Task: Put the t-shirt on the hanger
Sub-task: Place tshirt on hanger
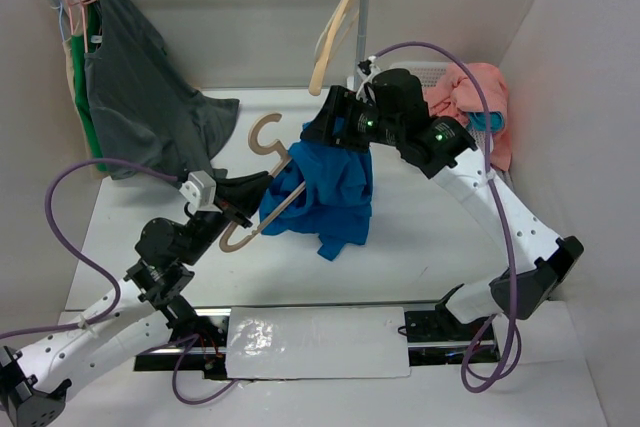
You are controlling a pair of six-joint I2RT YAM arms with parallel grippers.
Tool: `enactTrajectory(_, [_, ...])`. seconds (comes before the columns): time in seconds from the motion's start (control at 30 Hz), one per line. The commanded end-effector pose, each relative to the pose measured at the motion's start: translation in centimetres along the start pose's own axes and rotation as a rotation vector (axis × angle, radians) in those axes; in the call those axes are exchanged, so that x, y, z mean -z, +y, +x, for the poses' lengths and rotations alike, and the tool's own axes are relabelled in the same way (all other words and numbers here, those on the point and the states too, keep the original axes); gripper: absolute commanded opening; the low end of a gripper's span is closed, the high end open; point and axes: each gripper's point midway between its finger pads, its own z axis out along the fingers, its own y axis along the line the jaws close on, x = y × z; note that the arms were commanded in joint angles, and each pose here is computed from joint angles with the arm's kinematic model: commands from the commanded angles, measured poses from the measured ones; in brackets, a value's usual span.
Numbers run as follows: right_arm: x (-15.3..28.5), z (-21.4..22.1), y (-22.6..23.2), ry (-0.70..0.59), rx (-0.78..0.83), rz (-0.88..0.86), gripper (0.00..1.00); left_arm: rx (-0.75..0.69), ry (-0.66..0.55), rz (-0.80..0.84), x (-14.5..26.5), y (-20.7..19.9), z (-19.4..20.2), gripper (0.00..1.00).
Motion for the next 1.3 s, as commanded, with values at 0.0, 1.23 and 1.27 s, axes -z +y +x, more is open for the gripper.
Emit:
enactTrajectory(0.0, [-0.2, -0.3, 1.8, -0.008, -0.026, -0.102, 0.83, -0.020, -0.152, 0.026, -0.1, -0.7, -4.4, 0.00])
enactTrajectory(1.23, [-0.7, -0.6, -5.6, -0.232, -0.511, -0.029, 0.00, 0.067, 0.114, 0.087, -1.1, -2.1, 0.6, 0.62])
enactTrajectory(1.27, [-0.4, -0.9, -6.0, -0.249, -0.514, -0.028, 0.00, 0.067, 0.132, 0.074, -1.0, -1.9, 1.1, 0.72])
